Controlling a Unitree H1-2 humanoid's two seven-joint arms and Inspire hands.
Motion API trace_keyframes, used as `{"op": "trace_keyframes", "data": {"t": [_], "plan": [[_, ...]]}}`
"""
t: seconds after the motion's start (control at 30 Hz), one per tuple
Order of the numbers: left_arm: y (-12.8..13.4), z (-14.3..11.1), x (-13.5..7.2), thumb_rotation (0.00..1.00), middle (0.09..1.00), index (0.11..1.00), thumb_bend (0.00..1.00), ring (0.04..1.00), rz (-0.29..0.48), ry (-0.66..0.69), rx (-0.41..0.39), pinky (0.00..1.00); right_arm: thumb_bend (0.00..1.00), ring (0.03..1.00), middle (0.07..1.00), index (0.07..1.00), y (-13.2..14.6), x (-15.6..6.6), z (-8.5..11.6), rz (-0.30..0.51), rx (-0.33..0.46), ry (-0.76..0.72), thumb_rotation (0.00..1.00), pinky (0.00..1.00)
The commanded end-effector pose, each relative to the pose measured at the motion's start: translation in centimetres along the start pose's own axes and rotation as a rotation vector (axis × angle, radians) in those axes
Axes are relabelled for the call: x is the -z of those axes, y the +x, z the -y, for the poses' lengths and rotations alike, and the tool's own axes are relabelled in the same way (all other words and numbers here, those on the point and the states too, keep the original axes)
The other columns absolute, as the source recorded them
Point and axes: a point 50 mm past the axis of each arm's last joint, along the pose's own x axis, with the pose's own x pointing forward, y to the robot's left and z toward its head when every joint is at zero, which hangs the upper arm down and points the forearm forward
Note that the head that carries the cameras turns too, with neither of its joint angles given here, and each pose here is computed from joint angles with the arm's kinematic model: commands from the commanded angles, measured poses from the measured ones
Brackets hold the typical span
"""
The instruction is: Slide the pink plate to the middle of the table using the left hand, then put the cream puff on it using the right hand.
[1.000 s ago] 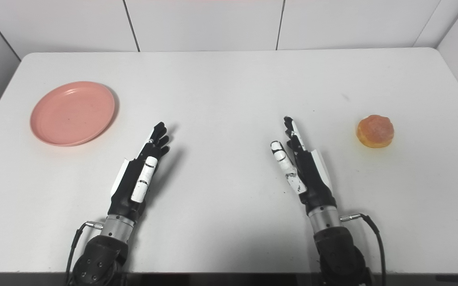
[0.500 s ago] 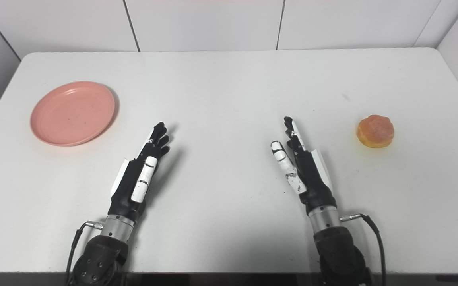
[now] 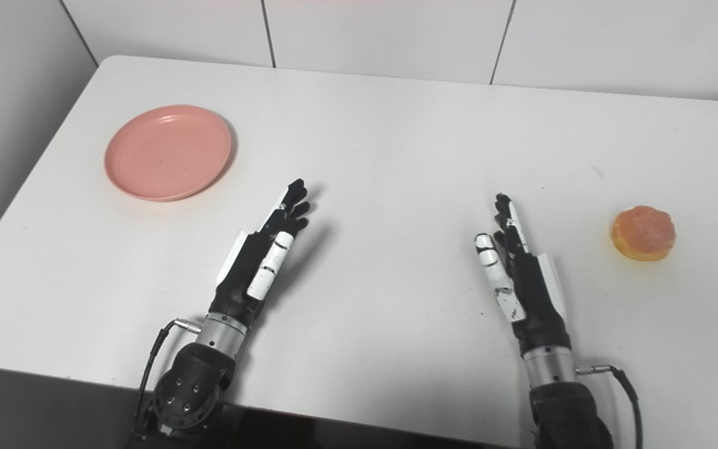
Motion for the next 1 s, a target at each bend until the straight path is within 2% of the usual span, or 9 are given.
{"op": "trace_keyframes", "data": {"t": [0.0, 0.13, 0.4, 0.97], "plan": [[-0.6, 2.2, 2.2, 1.0, 0.983, 0.982, 0.51, 0.959, -0.064, -0.036, 0.014, 0.92, 0.25, 1.0, 1.0, 1.0, -0.1, 0.4, 0.7, 0.039, 0.002, -0.012, 1.0, 0.99], [-0.4, 3.1, 2.8, 1.0, 0.986, 0.983, 0.52, 0.964, -0.075, -0.041, 0.015, 0.92, 0.23, 0.999, 1.0, 1.0, -0.1, 0.9, 1.1, 0.056, 0.001, -0.03, 1.0, 0.99], [0.0, 4.0, 3.4, 1.0, 1.0, 0.997, 0.47, 0.979, -0.084, -0.044, 0.024, 0.94, 0.16, 1.0, 1.0, 1.0, 0.2, 1.6, 1.4, 0.052, -0.004, -0.011, 1.0, 1.0], [0.3, 4.4, 3.2, 1.0, 1.0, 1.0, 0.47, 0.982, -0.071, -0.045, 0.028, 0.94, 0.09, 1.0, 1.0, 1.0, 0.2, 1.1, 1.4, 0.045, -0.013, 0.009, 1.0, 1.0]]}}
